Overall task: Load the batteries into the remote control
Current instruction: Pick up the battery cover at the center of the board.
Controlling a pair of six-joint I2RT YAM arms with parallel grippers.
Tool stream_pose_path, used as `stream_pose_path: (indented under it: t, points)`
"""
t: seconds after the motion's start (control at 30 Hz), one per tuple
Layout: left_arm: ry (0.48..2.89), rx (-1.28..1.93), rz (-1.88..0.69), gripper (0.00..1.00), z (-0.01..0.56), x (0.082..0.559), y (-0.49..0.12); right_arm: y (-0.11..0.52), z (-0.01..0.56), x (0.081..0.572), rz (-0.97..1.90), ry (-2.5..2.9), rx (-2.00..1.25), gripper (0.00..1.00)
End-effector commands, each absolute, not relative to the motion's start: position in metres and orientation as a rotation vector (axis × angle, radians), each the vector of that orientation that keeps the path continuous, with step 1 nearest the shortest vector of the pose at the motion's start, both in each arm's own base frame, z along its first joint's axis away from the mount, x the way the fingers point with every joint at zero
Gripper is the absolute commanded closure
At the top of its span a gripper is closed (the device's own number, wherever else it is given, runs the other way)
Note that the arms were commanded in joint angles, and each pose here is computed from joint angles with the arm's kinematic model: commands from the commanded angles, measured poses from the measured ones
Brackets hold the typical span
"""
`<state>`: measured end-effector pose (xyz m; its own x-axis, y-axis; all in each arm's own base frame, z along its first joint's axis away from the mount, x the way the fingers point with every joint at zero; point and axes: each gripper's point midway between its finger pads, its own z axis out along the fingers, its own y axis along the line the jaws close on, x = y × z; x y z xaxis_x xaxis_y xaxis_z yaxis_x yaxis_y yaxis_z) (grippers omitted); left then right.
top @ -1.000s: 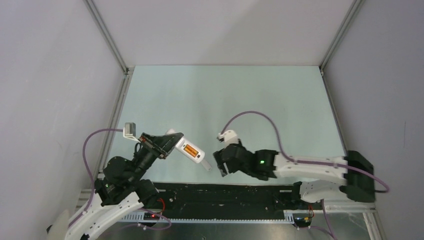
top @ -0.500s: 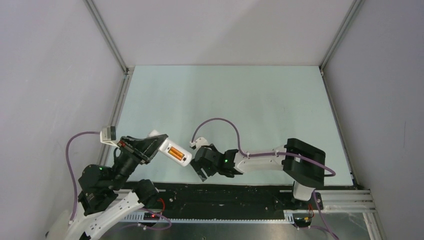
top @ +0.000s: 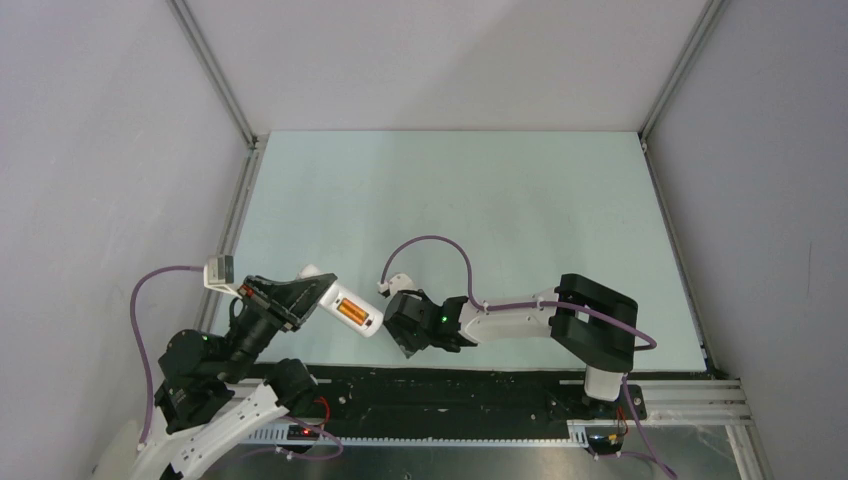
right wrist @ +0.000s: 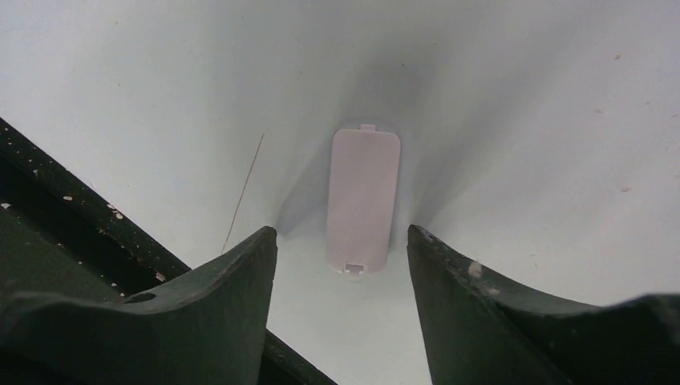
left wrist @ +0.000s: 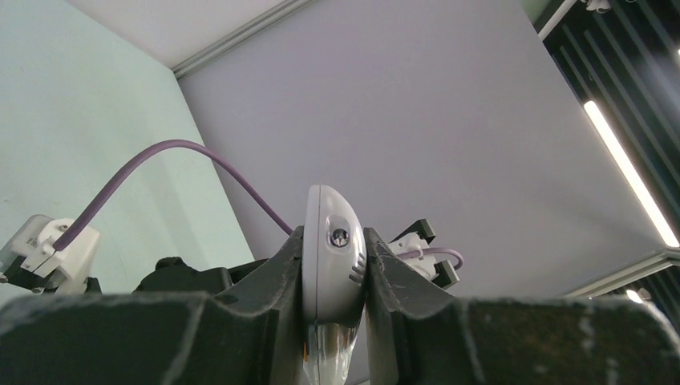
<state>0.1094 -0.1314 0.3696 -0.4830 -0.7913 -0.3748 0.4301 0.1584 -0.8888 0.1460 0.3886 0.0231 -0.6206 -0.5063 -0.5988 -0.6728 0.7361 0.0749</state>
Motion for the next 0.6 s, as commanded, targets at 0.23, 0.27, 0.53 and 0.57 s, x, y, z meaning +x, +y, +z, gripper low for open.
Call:
stream_pose_path:
  t: [0.23, 0.27, 0.53, 0.57]
  points:
    - [1.372, -0.376, -1.524, 0.97, 0.382, 0.107, -0.121, 0.380, 0.015, 0.151, 0.308, 2.420, -0.846, 0.52]
    - [1.371, -0.378, -1.525, 0.97, 0.382, 0.107, -0.121, 0.379, 0.015, 0.152, 0.303, 2.421, -0.843, 0.54]
    - [1.383, -0.393, -1.517, 0.97, 0.379, 0.110, -0.122, 0.380, 0.028, 0.155, 0.321, 2.398, -0.822, 0.69]
    - [1.386, -0.399, -1.511, 0.97, 0.378, 0.111, -0.122, 0.381, 0.030, 0.155, 0.326, 2.395, -0.823, 0.70]
